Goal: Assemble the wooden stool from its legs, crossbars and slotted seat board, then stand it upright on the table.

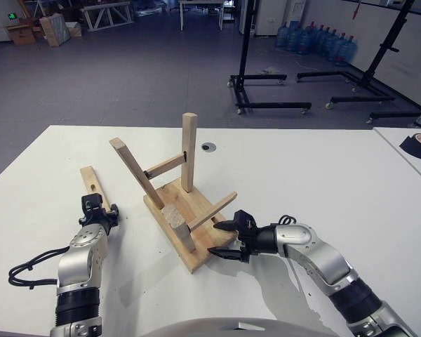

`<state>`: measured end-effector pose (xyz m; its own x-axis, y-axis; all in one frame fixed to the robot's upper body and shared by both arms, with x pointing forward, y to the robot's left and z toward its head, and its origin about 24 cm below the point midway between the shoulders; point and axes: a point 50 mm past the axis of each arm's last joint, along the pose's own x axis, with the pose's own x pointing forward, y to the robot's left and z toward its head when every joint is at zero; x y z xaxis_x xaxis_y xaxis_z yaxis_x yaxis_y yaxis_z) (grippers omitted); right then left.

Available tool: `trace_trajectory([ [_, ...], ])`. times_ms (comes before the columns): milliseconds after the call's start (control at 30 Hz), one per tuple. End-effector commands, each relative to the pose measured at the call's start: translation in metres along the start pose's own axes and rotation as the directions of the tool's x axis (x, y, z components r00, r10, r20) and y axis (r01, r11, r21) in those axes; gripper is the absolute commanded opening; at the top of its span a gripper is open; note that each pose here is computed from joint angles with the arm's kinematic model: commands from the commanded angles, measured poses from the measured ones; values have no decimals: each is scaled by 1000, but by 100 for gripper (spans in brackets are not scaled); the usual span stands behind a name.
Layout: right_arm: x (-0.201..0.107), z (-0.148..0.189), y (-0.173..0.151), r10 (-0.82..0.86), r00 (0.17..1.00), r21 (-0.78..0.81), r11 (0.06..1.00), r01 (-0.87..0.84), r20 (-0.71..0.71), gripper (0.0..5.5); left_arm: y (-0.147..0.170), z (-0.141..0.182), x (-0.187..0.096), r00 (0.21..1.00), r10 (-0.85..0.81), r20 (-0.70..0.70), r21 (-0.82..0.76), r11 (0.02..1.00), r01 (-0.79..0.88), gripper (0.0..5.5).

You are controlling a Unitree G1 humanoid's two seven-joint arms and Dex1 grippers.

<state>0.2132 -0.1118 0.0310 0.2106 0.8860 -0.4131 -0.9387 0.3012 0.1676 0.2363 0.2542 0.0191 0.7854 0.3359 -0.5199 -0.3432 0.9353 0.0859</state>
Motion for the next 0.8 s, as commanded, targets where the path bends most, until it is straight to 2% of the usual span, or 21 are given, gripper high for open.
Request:
trace_trajectory([
  [33,-8,-65,7,-36,960,206,974,96,-279,357,9,-31,1,990,42,-134,37,999,-38,234],
  [100,-8,-64,7,-36,960,207,974,96,-278,357,11,-32,1,990,60,-128,29,998,-57,205],
  [233,-10,-63,5,-48,963,213,971,107,-267,357,24,-25,4,992,116,-45,45,993,-114,204],
  [333,-15,-61,2,-59,966,216,969,116,-254,357,30,5,5,984,117,136,21,992,-121,204],
  [400,-19,-57,0,-70,971,225,967,122,-227,357,34,37,0,938,112,329,-73,993,-93,204],
  [467,-26,-52,-1,-77,978,236,964,122,-192,357,36,76,-16,832,63,552,-141,990,19,204],
  [533,-33,-48,-3,-90,981,239,962,130,-169,357,36,107,-36,713,-3,701,-169,971,170,204],
  [600,-41,-44,-5,-106,983,243,960,141,-150,357,27,133,-63,555,-190,810,-110,880,462,204],
  [633,-43,-43,-6,-113,983,244,959,146,-146,357,19,138,-76,469,-305,829,-29,814,580,204],
  [700,-45,-42,-8,-121,982,242,958,154,-146,357,0,124,-96,326,-575,751,141,621,771,204],
  [800,-43,-41,-10,-123,981,238,959,156,-149,357,-12,91,-115,177,-804,568,254,375,892,204],
])
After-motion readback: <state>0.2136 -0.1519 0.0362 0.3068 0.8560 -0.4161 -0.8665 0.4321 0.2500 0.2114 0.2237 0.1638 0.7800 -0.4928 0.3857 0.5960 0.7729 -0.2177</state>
